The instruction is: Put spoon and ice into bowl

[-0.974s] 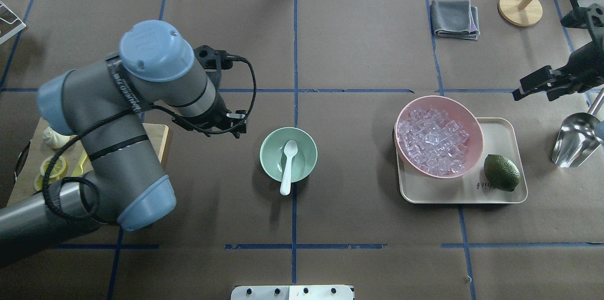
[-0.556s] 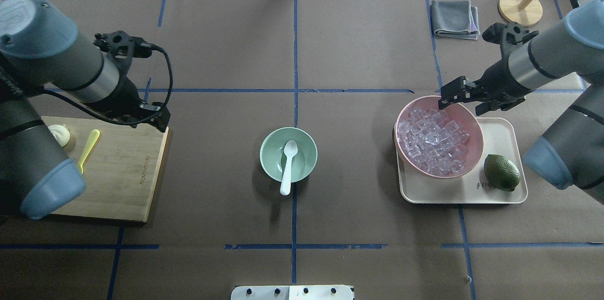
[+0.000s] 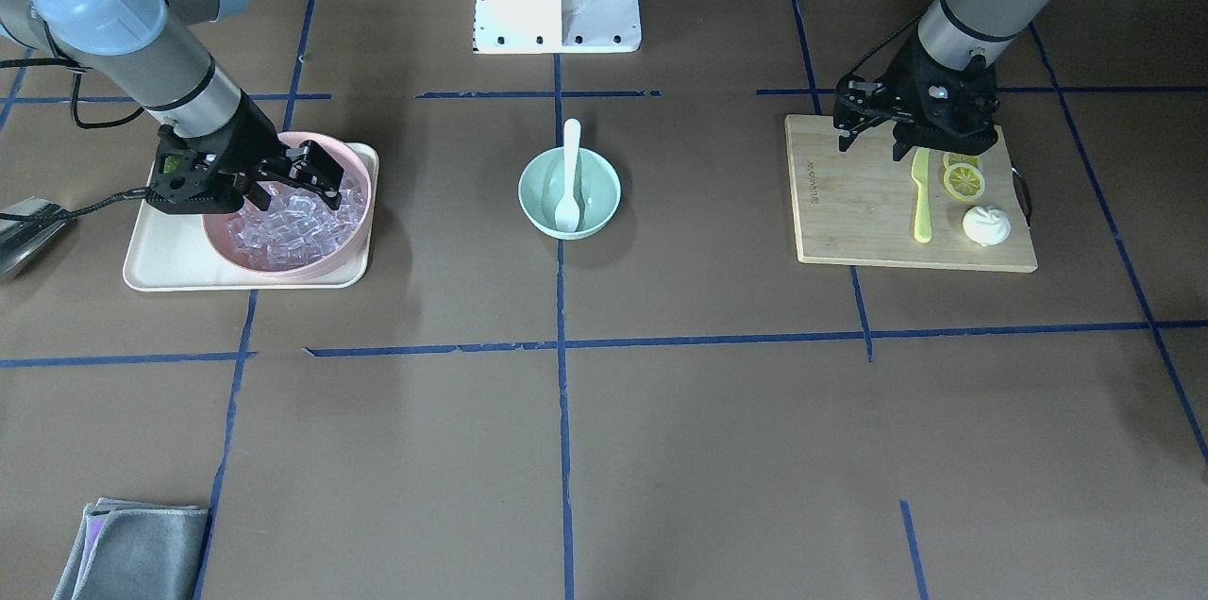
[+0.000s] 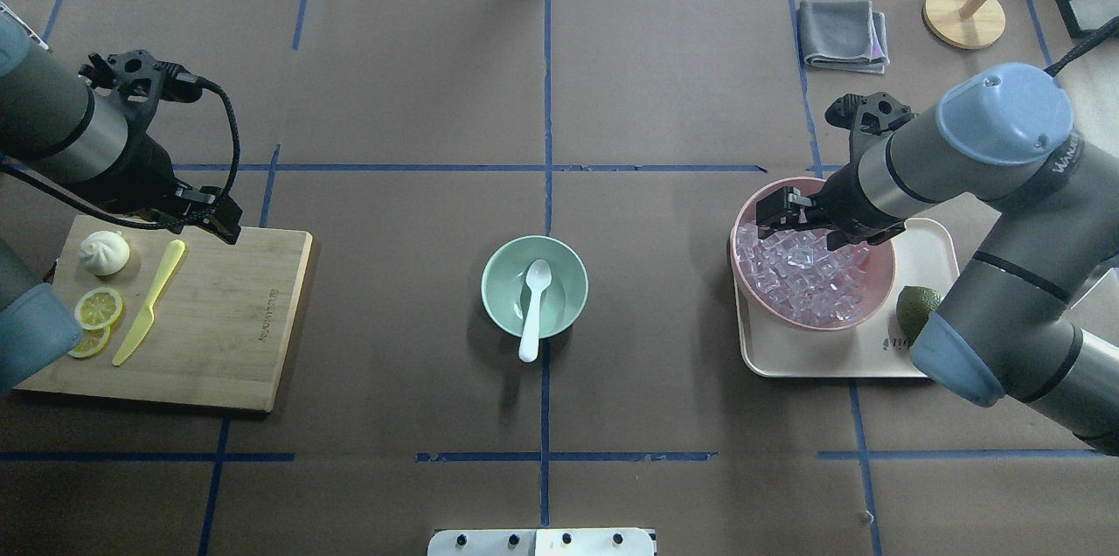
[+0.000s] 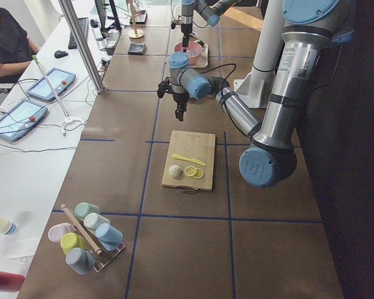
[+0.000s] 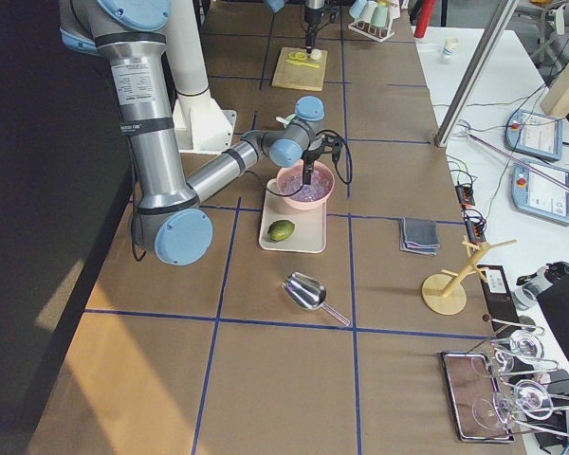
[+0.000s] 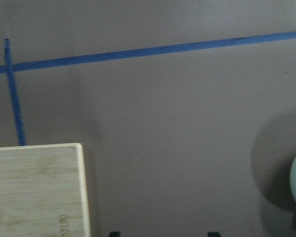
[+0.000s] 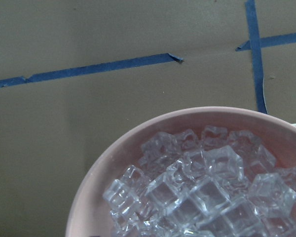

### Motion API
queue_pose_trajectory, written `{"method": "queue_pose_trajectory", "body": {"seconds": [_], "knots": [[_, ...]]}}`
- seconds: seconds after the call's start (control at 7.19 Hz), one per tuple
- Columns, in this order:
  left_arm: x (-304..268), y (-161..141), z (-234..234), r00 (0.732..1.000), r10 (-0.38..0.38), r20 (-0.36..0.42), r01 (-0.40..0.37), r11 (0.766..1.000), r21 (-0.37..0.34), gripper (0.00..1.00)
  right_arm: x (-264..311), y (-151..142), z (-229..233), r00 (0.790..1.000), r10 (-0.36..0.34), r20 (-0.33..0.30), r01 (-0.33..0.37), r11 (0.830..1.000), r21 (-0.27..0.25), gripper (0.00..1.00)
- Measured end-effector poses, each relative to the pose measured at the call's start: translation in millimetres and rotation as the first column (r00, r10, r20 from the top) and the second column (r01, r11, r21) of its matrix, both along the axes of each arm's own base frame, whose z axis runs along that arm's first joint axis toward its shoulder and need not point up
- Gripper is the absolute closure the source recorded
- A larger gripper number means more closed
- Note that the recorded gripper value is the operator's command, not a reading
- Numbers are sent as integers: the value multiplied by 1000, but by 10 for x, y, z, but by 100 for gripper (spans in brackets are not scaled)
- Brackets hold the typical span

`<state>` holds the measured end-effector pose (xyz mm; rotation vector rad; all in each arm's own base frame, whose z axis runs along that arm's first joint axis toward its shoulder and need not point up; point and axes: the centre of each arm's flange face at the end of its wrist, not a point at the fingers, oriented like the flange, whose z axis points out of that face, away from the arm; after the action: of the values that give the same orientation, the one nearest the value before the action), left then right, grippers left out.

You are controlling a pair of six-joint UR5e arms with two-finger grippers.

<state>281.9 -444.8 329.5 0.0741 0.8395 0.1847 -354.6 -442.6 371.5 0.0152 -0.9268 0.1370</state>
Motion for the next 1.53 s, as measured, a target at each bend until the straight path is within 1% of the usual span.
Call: {"method": "queue_pose_trajectory", "body": {"seconds": [0.14, 0.42, 0.56, 0.7, 0.83, 0.97, 1.11, 1.25, 1.53], "knots": [[-5, 3, 0, 1000, 0, -1, 0, 1000, 0, 31, -38, 19, 32, 1000, 3, -11, -3, 1000, 3, 4], [-9, 6, -2, 1000, -1, -1, 1, 1000, -1, 30, -83, 63, 77, 1000, -2, -23, 2, 1000, 1, 10], [-9, 6, -4, 1000, -2, -2, 2, 1000, -2, 30, -91, 73, 91, 1000, -5, -25, 5, 1000, -1, 13], [-9, 5, -7, 1000, -4, -2, 4, 1000, -4, 30, -92, 80, 108, 1000, -6, -28, 6, 1000, -4, 20], [-9, 5, -8, 1000, -5, -2, 5, 1000, -4, 30, -88, 89, 123, 1000, -7, -29, 7, 1000, -6, 23], [-9, 6, -6, 1000, -5, -2, 5, 1000, -5, 30, -91, 100, 129, 1000, -10, -30, 10, 1000, -8, 35], [-10, 6, -5, 1000, -6, -2, 6, 1000, -6, 30, -94, 106, 130, 999, -12, -29, 12, 1000, -9, 50], [-10, 6, -5, 1000, -6, -2, 6, 1000, -6, 30, -96, 110, 131, 999, -14, -29, 14, 1000, -10, 70], [-9, 7, -7, 1000, -6, -4, 6, 1000, -5, 30, -88, 122, 147, 999, -15, -30, 15, 1000, -13, 97]]}}
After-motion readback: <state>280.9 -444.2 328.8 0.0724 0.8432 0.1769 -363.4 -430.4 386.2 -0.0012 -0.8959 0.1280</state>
